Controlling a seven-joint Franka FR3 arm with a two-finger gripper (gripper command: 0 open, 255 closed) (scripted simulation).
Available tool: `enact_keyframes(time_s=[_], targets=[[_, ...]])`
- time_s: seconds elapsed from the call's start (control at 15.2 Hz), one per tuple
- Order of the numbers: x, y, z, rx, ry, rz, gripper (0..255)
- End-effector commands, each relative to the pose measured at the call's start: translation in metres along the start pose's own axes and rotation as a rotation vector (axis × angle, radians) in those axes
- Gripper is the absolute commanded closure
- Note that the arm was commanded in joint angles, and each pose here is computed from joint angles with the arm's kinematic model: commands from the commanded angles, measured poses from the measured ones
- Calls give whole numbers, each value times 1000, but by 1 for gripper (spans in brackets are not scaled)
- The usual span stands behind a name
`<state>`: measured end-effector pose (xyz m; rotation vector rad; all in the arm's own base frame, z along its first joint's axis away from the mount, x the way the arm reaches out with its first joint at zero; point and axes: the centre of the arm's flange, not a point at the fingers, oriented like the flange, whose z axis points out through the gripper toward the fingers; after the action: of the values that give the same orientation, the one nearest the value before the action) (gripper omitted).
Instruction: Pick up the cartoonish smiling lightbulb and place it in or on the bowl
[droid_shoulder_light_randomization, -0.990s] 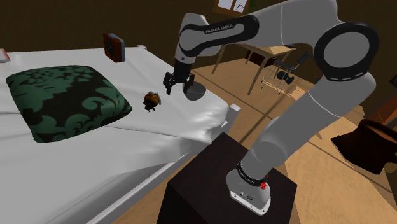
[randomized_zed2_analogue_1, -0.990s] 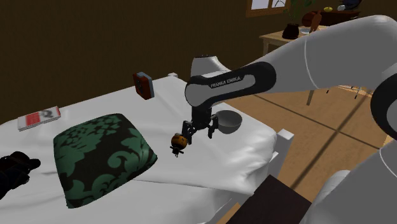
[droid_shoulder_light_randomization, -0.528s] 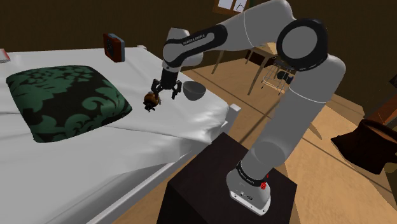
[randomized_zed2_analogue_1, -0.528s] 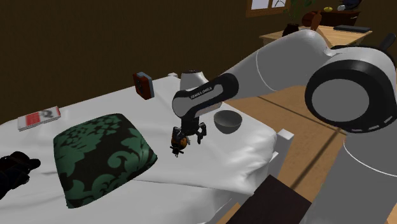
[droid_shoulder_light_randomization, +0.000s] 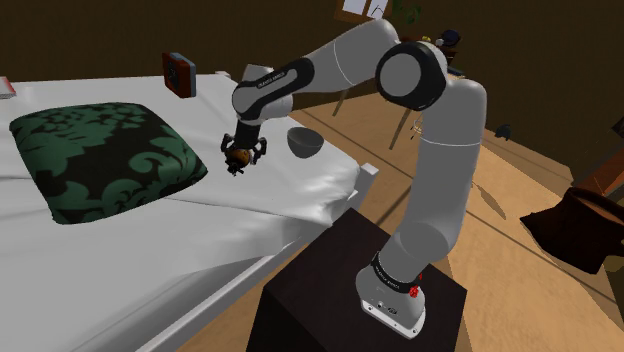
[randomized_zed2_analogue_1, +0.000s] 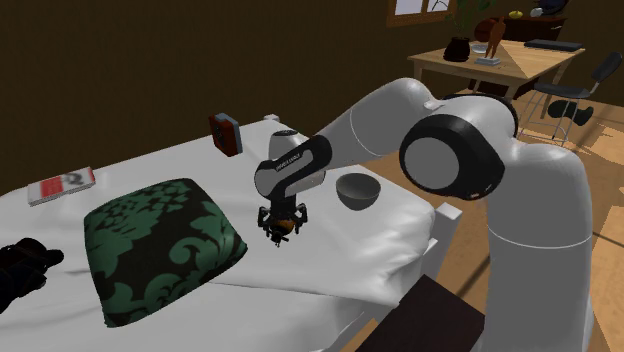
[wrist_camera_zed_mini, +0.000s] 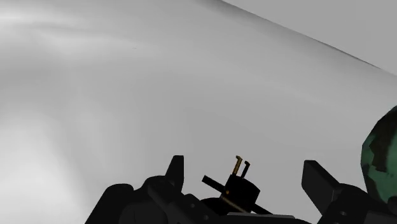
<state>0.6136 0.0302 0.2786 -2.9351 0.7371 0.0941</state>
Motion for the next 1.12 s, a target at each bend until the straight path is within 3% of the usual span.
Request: enact_keyframes(time_s=[0.0,0.13,0.59,1.06], targets=[[18,-5,17,5,-1,29,0],[32,-9,31,8,-2,51,0],[32,-9,68,8,-2,51,0],[32,-9,71,8,-2,51,0]])
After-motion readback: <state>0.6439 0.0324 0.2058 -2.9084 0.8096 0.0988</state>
